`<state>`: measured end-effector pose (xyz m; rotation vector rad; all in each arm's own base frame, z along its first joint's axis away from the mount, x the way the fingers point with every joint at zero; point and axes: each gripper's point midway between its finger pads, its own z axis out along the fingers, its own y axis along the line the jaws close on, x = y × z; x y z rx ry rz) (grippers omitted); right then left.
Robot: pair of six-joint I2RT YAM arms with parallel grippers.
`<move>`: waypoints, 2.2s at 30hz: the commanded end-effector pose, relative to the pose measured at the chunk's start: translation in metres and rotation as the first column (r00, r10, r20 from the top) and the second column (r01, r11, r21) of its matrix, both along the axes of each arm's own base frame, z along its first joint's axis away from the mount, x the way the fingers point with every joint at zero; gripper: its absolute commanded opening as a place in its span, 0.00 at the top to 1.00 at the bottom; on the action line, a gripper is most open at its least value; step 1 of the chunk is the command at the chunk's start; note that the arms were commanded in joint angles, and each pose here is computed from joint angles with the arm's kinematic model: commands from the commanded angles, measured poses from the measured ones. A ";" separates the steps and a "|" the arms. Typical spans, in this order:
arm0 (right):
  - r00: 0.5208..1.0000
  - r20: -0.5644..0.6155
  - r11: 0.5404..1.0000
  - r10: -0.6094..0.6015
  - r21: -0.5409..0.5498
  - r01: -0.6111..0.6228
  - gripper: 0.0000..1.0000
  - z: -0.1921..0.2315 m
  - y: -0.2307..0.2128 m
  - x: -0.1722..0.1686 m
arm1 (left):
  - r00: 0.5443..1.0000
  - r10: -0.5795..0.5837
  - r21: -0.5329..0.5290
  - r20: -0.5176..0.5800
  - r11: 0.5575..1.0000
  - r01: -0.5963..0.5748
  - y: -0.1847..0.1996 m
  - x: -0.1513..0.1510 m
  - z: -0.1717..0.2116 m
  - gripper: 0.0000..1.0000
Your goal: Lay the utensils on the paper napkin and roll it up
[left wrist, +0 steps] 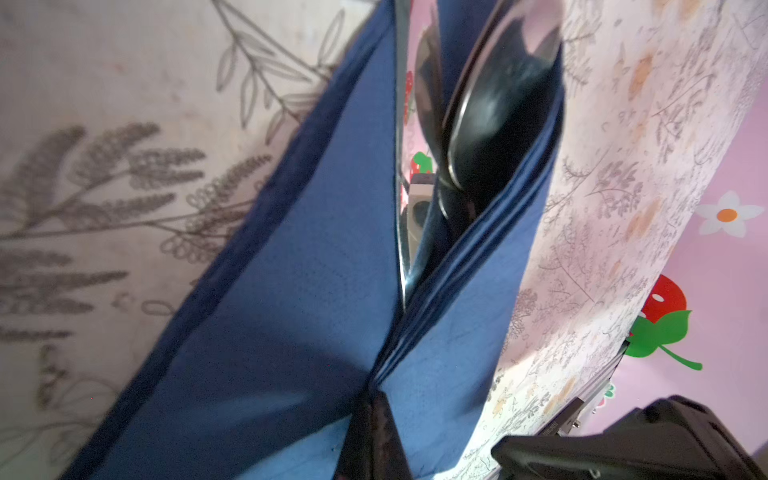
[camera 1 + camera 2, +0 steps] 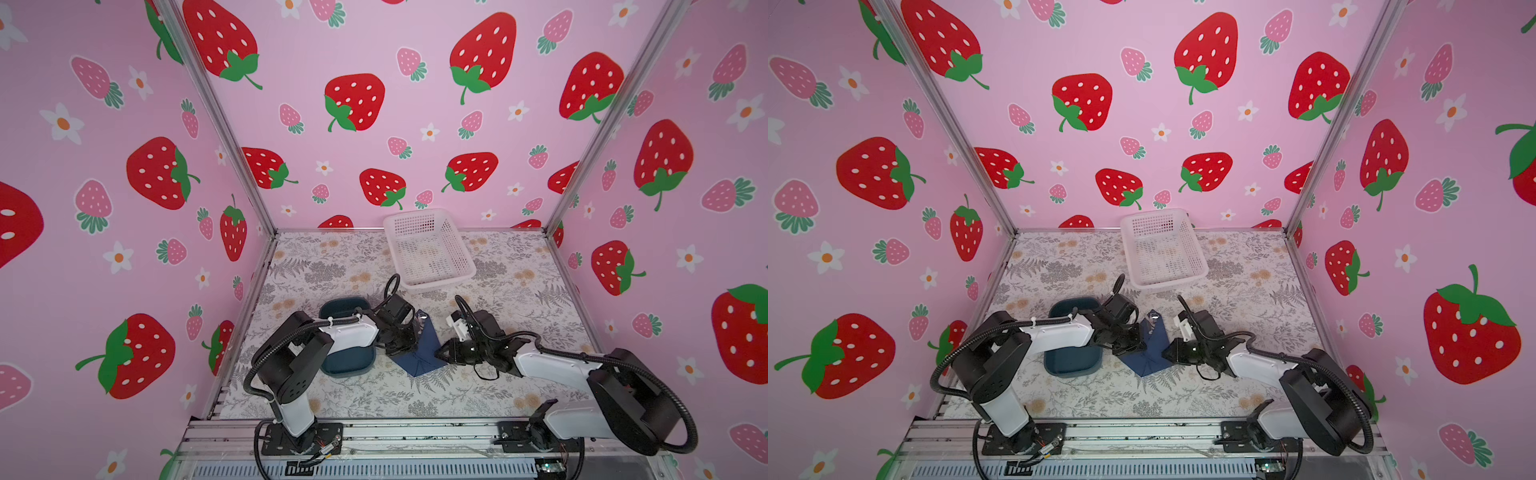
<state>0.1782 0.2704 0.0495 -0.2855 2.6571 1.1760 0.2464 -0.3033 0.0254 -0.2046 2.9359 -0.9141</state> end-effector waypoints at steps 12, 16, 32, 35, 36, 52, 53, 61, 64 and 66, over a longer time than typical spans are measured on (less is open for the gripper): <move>0.993 0.034 0.992 -0.109 -0.053 0.111 0.84 -0.005 -0.018 0.011 | 1.000 -0.013 -0.005 0.003 1.000 0.013 -0.004 0.004 0.005 1.00; 0.955 0.199 0.974 -0.220 -0.009 0.226 0.86 0.023 -0.027 0.039 | 1.000 -0.016 -0.005 0.000 1.000 0.016 -0.005 0.003 0.004 1.00; 0.995 0.087 0.997 0.055 0.049 -0.060 0.84 0.008 0.008 -0.002 | 1.000 -0.017 0.001 0.005 1.000 0.017 -0.005 0.005 0.005 1.00; 0.994 0.073 0.996 0.087 0.017 -0.088 0.84 0.000 0.011 -0.007 | 1.000 -0.016 0.001 0.008 1.000 0.016 -0.004 0.005 0.005 1.00; 0.993 0.067 0.996 0.092 0.011 -0.093 0.84 -0.002 0.011 -0.008 | 1.000 -0.016 0.001 0.007 1.000 0.016 -0.004 0.005 0.005 1.00; 0.993 0.005 0.990 0.120 -0.078 -0.120 0.84 -0.034 0.007 -0.020 | 1.000 -0.019 0.000 0.016 1.000 0.019 -0.001 0.003 0.008 0.95; 0.993 0.007 0.990 0.120 -0.077 -0.119 0.84 -0.033 0.007 -0.019 | 1.000 -0.019 -0.002 0.021 1.000 0.019 -0.001 0.003 0.011 0.88; 0.994 0.020 0.992 0.105 -0.068 -0.103 0.83 -0.028 0.010 -0.014 | 0.998 0.006 0.059 0.056 0.998 -0.009 0.020 -0.004 0.024 0.60; 0.995 0.016 0.992 0.101 -0.072 -0.099 0.83 -0.029 0.009 -0.014 | 0.998 0.020 0.090 0.059 0.996 -0.025 0.030 -0.009 0.024 0.57; 0.995 0.012 0.993 0.097 -0.073 -0.096 0.83 -0.030 0.009 -0.015 | 0.998 0.032 0.113 0.057 0.993 -0.038 0.037 -0.013 0.021 0.56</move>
